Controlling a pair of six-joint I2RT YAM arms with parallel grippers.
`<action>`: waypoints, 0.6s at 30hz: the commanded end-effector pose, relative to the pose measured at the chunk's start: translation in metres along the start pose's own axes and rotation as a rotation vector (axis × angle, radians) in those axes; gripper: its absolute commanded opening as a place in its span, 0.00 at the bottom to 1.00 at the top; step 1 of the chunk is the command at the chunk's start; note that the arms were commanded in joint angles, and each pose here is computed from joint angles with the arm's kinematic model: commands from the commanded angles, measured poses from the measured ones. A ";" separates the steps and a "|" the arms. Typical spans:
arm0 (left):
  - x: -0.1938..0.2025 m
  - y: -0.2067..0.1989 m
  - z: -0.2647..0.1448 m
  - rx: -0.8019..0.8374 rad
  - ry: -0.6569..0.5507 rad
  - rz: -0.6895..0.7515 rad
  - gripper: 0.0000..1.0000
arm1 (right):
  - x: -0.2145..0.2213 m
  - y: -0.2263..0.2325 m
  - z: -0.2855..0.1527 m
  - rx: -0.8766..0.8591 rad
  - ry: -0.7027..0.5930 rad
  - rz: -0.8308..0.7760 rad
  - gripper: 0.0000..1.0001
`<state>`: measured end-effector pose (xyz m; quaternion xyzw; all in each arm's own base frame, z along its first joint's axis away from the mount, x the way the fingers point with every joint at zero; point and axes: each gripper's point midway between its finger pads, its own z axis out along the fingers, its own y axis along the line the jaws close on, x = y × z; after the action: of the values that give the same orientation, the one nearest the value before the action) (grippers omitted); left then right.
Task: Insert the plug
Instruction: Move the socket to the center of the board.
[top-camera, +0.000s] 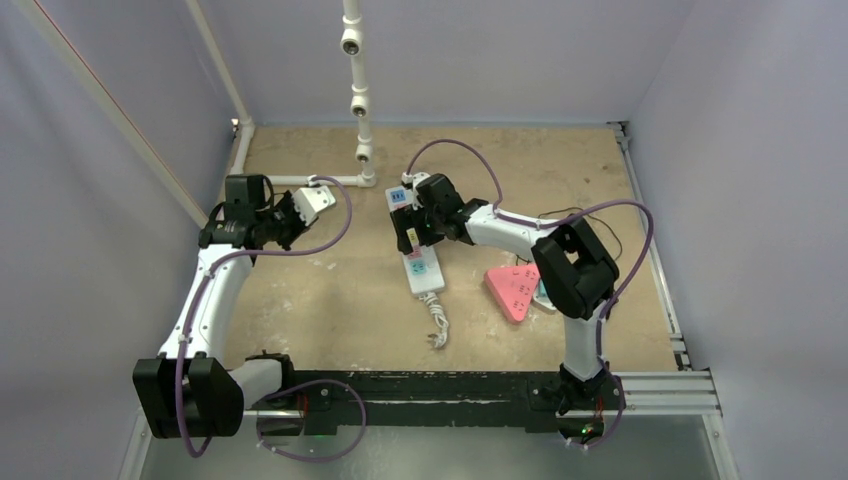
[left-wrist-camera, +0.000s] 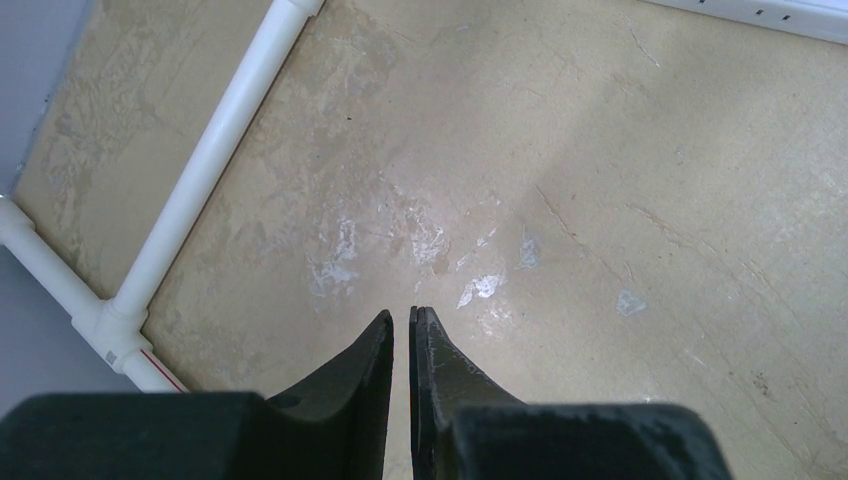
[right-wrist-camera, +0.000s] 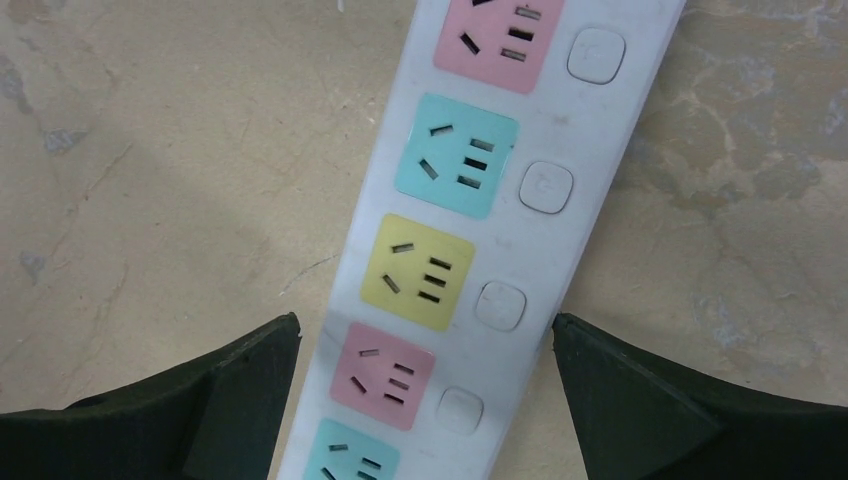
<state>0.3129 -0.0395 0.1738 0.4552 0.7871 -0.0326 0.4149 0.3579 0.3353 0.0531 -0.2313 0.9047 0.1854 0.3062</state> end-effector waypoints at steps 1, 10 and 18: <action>-0.013 0.011 -0.008 -0.033 -0.026 0.039 0.11 | -0.031 0.017 -0.004 -0.079 -0.081 -0.026 0.99; -0.013 0.014 -0.006 -0.037 -0.027 0.043 0.11 | -0.004 0.017 0.013 -0.022 0.002 -0.084 0.99; -0.011 0.017 -0.009 -0.058 -0.012 0.044 0.11 | -0.017 0.034 0.022 0.010 -0.029 -0.272 0.77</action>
<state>0.3133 -0.0374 0.1734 0.4563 0.7878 -0.0268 0.4129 0.3562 0.3683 0.0319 -0.2953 0.8920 0.1493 0.3079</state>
